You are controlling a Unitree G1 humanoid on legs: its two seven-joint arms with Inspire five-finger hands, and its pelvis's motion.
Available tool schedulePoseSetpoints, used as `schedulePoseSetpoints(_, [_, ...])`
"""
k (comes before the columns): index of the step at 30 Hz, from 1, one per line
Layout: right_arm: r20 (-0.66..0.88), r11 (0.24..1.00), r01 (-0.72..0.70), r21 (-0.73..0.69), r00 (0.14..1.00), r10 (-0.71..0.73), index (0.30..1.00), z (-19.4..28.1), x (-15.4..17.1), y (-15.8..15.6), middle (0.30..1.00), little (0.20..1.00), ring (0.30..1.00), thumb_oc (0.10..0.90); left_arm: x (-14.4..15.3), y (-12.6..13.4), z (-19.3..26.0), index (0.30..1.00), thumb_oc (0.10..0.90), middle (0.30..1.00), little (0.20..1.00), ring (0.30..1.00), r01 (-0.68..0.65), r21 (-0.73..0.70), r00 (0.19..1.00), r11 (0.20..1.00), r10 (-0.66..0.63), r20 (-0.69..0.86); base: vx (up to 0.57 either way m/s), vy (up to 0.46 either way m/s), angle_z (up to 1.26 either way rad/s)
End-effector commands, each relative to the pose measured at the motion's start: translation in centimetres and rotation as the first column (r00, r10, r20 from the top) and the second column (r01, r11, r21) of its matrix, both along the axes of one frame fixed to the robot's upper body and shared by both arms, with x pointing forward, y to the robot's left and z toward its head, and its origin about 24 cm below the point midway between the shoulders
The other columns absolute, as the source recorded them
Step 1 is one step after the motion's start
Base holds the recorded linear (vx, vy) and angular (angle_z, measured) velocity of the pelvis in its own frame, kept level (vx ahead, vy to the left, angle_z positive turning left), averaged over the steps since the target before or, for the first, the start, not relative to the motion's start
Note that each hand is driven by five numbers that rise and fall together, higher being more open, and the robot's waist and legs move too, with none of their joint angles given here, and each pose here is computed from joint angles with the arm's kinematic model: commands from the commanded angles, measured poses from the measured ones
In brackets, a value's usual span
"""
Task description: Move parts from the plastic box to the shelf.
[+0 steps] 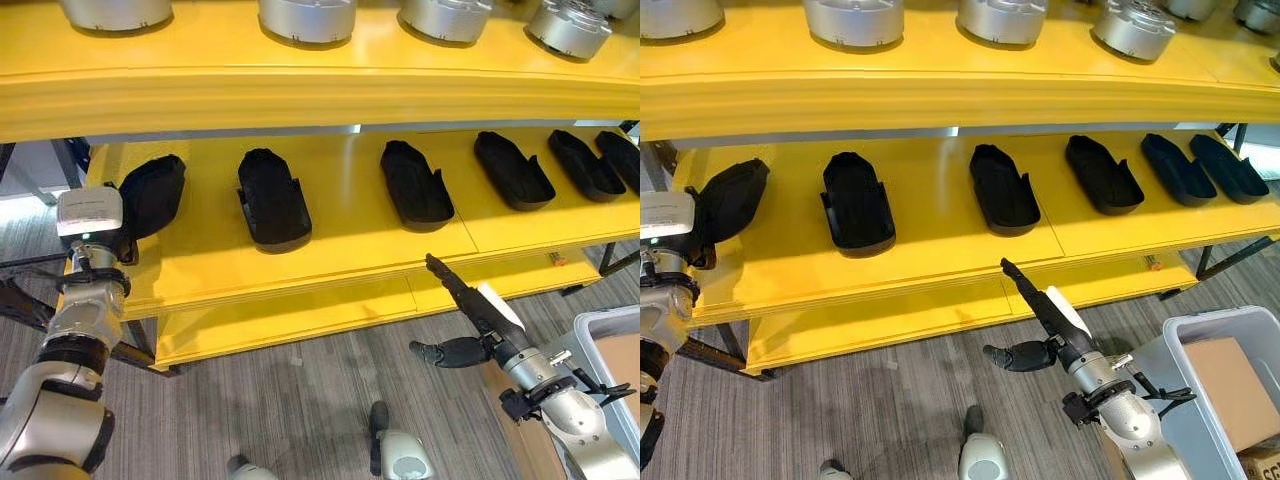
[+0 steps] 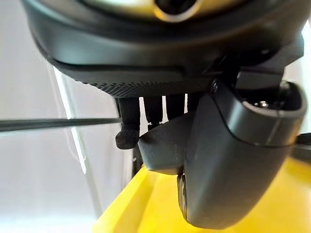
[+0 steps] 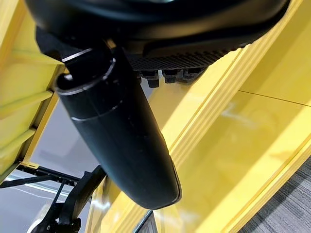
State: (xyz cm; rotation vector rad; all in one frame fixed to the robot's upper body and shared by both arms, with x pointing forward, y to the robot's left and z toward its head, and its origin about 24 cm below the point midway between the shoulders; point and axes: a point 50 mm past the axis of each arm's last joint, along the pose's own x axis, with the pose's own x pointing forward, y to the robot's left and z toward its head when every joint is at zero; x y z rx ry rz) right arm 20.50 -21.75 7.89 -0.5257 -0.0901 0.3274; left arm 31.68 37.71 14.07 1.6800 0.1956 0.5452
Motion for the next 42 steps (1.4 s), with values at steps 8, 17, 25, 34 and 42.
schedulePoseSetpoints(8, [0.24, 0.999, -0.045, -0.01, 0.97, 0.046, 1.0, 5.5, 0.2, -0.2, 1.0, 1.0, 1.0, 0.9, -3.9, 5.4, 6.2, 0.3, 0.4, 0.3, 0.3, 0.3, -0.175, 0.084, 0.975, 0.981, 0.161, 0.156, -0.01, -0.003, 0.03])
schedulePoseSetpoints(17, [0.27, 0.998, -0.055, 0.009, 0.962, 0.05, 1.0, 6.0, 0.4, 0.0, 1.0, 1.0, 1.0, 0.9, 0.0, 1.9, 6.6, 0.3, 0.4, 0.3, 0.3, 0.3, -0.023, 0.211, 0.998, 0.977, 0.009, 0.067, 0.0, 0.007, 0.04])
schedulePoseSetpoints(25, [0.287, 0.997, -0.07, 0.01, 0.956, 0.065, 1.0, 6.2, 0.3, 0.2, 1.0, 1.0, 1.0, 0.9, 1.7, 0.5, 6.6, 0.3, 0.4, 0.3, 0.3, 0.3, 0.035, 0.267, 0.999, 0.963, -0.037, 0.001, 0.01, 0.01, -0.06])
schedulePoseSetpoints(34, [0.302, 0.998, -0.054, 0.016, 0.952, 0.047, 1.0, 6.3, 0.2, -0.1, 1.0, 1.0, 1.0, 0.9, 0.8, 1.1, 5.0, 0.3, 0.4, 0.3, 0.3, 0.3, 0.048, 0.277, 0.997, 0.96, -0.029, -0.071, 0.0, 0.002, -0.02])
schedulePoseSetpoints(42, [0.306, 0.997, -0.074, 0.012, 0.95, 0.067, 1.0, 6.4, 0.4, 0.3, 1.0, 1.0, 1.0, 0.9, 0.1, 2.1, 3.2, 0.3, 0.4, 0.3, 0.3, 0.3, 0.012, 0.256, 0.991, 0.967, 0.022, -0.132, 0.0, 0.0, 0.0])
